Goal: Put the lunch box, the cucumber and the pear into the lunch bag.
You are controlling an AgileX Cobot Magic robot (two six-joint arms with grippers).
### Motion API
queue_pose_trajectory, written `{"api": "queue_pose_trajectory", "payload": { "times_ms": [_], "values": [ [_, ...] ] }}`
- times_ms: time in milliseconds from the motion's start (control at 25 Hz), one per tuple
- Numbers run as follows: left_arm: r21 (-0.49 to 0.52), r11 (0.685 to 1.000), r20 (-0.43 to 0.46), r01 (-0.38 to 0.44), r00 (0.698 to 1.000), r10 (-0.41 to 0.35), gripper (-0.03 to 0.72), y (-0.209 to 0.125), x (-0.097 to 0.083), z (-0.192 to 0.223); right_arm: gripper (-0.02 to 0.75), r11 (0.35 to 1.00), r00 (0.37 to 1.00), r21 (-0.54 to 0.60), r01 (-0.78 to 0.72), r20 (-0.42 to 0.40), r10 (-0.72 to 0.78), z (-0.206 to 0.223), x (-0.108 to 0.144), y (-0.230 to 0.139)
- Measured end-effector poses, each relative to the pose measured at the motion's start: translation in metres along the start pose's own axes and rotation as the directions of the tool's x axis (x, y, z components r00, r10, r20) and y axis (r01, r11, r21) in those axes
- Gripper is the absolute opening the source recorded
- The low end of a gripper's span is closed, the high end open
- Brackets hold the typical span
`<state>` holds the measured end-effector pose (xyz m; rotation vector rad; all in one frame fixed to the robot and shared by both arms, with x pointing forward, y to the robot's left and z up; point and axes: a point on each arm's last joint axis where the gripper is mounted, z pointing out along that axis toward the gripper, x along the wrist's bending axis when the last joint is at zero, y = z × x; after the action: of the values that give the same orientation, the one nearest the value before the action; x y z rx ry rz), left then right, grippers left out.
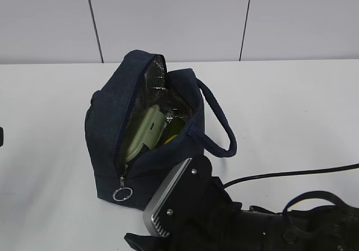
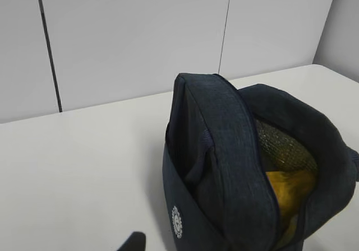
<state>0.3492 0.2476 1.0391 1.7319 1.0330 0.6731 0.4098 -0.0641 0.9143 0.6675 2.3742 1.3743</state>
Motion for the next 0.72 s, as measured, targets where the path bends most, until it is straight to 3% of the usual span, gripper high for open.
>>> {"api": "queue_pose_trajectory", "payload": {
  "times_ms": [280,720],
  "values": [
    [-0.006,1.000,-0.002,0.007,1.000,-0.008,0.269,0.001,0.000,0.000,0.462,0.997,0.996,0.004,-0.071,0.047,0.071,0.014,-0.005,0.001],
    [-0.009,1.000,-0.003,0.010,1.000,-0.010,0.267,0.001,0.000,0.000,0.462,0.996,0.996,0.036,-0.078,0.048,0.076,0.037,-0.006,-0.003]
  ]
}}
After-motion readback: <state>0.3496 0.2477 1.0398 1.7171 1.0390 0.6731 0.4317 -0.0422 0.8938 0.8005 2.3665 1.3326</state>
